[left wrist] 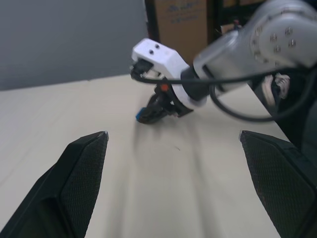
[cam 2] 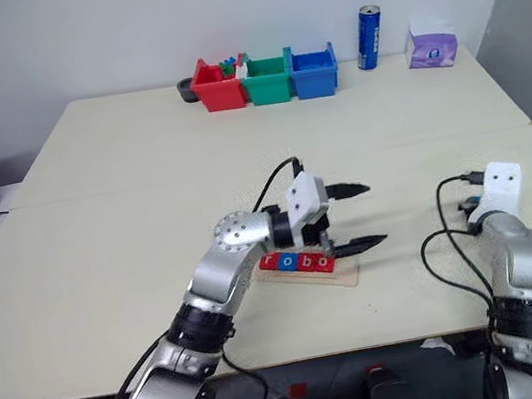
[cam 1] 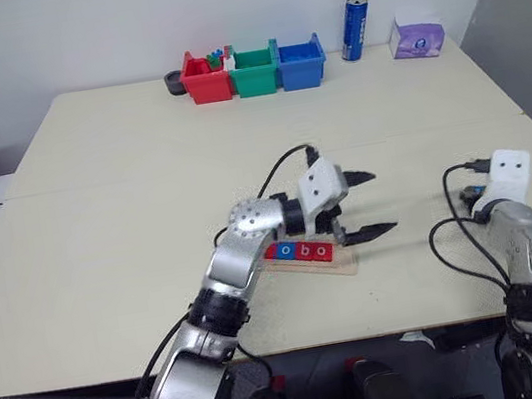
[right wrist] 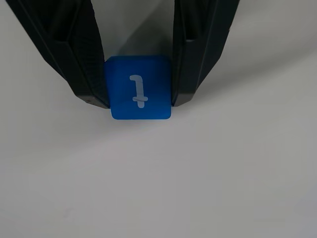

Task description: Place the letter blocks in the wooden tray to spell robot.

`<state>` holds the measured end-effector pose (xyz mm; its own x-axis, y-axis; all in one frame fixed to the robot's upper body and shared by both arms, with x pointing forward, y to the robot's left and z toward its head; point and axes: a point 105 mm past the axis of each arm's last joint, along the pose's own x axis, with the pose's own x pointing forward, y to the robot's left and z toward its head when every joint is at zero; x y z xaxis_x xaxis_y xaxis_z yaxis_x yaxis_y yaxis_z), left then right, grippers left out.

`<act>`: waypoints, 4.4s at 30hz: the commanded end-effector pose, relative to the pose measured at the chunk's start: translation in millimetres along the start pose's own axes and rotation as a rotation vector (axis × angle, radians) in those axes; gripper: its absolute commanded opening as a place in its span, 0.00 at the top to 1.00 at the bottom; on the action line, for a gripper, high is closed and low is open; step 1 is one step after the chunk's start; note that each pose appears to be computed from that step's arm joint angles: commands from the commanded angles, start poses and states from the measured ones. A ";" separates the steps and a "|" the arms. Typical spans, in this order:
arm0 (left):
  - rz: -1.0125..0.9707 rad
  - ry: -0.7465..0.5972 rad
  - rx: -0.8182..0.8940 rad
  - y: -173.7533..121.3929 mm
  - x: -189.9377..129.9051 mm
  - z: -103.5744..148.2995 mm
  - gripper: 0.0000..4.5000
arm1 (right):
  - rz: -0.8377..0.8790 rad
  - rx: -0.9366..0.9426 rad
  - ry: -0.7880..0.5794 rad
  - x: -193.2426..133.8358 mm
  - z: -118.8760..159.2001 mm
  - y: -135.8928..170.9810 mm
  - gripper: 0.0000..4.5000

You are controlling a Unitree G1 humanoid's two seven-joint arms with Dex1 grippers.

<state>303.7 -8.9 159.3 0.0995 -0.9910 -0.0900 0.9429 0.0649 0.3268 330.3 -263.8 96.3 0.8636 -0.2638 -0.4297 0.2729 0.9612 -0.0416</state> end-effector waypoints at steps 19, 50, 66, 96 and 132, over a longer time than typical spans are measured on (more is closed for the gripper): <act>0.010 0.069 -0.070 -45.2 -48.1 -2.5 0.00 | 0.461 0.035 0.187 -91.6 -46.3 102.3 0.36; -0.045 0.032 -0.040 -26.4 -52.0 7.8 0.00 | 1.259 -0.742 -0.165 -72.2 -19.7 64.9 0.01; -0.081 0.052 -0.029 -33.6 -56.6 9.2 0.00 | 1.264 -0.789 -0.110 -50.4 -34.8 58.8 0.01; -0.056 0.198 -0.002 -13.6 -118.7 -9.7 0.00 | 1.342 -0.709 -0.209 -74.0 -13.3 131.8 0.68; -0.045 0.163 0.009 -15.3 -108.0 -4.3 0.00 | 1.353 -0.810 -0.164 -62.6 -26.4 143.3 0.68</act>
<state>284.1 101.9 151.6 0.1248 -0.9538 -0.2733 0.9538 0.0395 0.2977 301.5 -110.2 85.3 0.3172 0.8290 -0.4606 -0.9482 0.2700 -0.1672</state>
